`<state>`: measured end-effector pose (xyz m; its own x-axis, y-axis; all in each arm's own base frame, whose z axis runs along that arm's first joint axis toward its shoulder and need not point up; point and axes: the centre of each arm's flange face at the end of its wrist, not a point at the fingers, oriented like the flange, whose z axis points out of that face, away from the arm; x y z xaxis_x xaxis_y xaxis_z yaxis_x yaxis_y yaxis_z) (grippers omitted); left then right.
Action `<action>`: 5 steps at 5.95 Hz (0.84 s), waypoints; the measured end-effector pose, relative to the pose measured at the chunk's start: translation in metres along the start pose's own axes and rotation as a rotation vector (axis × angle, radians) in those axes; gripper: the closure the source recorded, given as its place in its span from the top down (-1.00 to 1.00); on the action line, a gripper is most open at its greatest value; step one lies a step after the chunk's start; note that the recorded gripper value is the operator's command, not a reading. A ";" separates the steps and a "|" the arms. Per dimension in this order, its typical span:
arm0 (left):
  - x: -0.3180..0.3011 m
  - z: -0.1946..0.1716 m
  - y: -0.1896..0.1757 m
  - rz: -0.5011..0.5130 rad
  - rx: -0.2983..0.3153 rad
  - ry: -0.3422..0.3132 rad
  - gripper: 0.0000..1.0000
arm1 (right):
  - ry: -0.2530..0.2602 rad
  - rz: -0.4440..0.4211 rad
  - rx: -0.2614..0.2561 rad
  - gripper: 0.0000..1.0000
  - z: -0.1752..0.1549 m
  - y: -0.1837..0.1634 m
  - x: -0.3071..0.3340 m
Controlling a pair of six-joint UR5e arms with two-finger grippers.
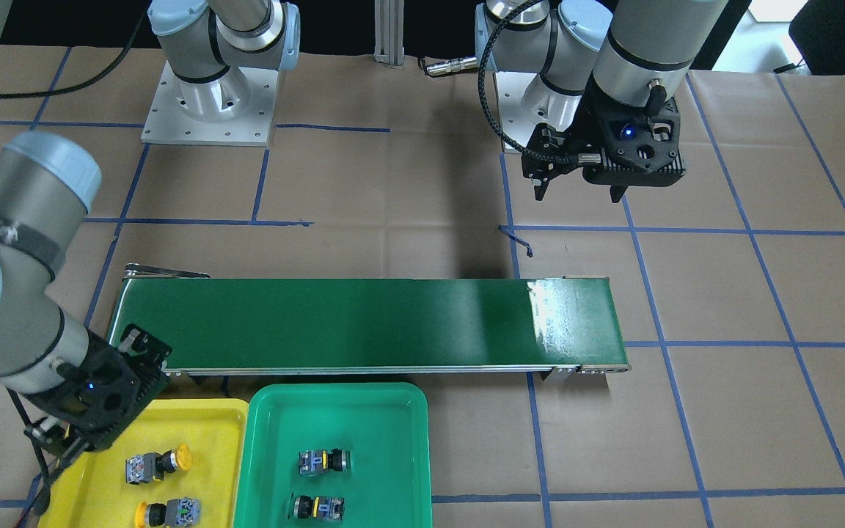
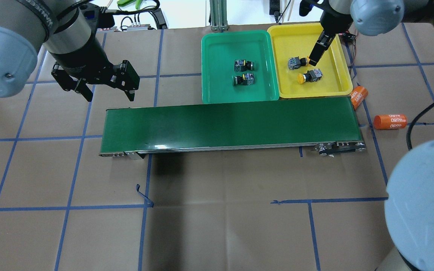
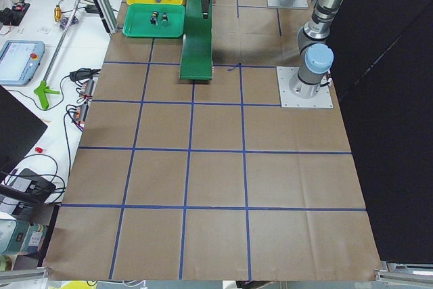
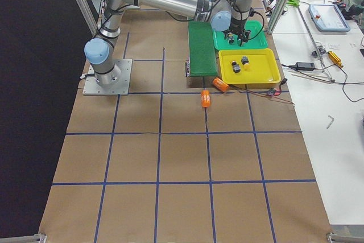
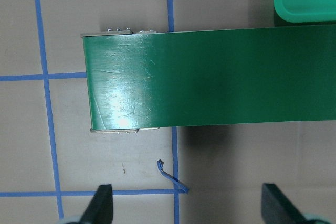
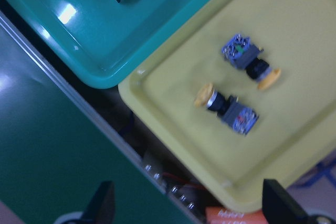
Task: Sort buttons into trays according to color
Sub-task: 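Raise the right gripper up out of the yellow tray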
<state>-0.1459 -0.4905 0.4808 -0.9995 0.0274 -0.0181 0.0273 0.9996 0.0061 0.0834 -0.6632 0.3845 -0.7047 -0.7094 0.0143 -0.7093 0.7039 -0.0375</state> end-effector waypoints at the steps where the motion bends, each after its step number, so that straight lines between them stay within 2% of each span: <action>1: 0.000 0.000 0.000 0.001 0.000 -0.001 0.97 | 0.002 0.205 -0.034 1.00 -0.037 0.019 -0.024; 2: 0.000 0.000 0.000 0.001 0.000 -0.001 0.97 | -0.005 0.354 -0.055 1.00 -0.066 0.034 -0.045; 3: 0.000 0.000 0.000 0.001 0.000 -0.001 0.97 | -0.023 0.454 -0.079 1.00 -0.090 0.048 -0.068; 5: -0.001 -0.001 0.000 0.000 0.001 -0.001 0.97 | -0.049 0.717 -0.133 1.00 -0.131 0.066 -0.128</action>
<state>-0.1452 -0.4900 0.4814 -0.9994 0.0273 -0.0189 0.0273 0.9996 0.0049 0.1242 -0.5213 0.5109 -0.9974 -0.0709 -0.0129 -0.0718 0.9923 0.1005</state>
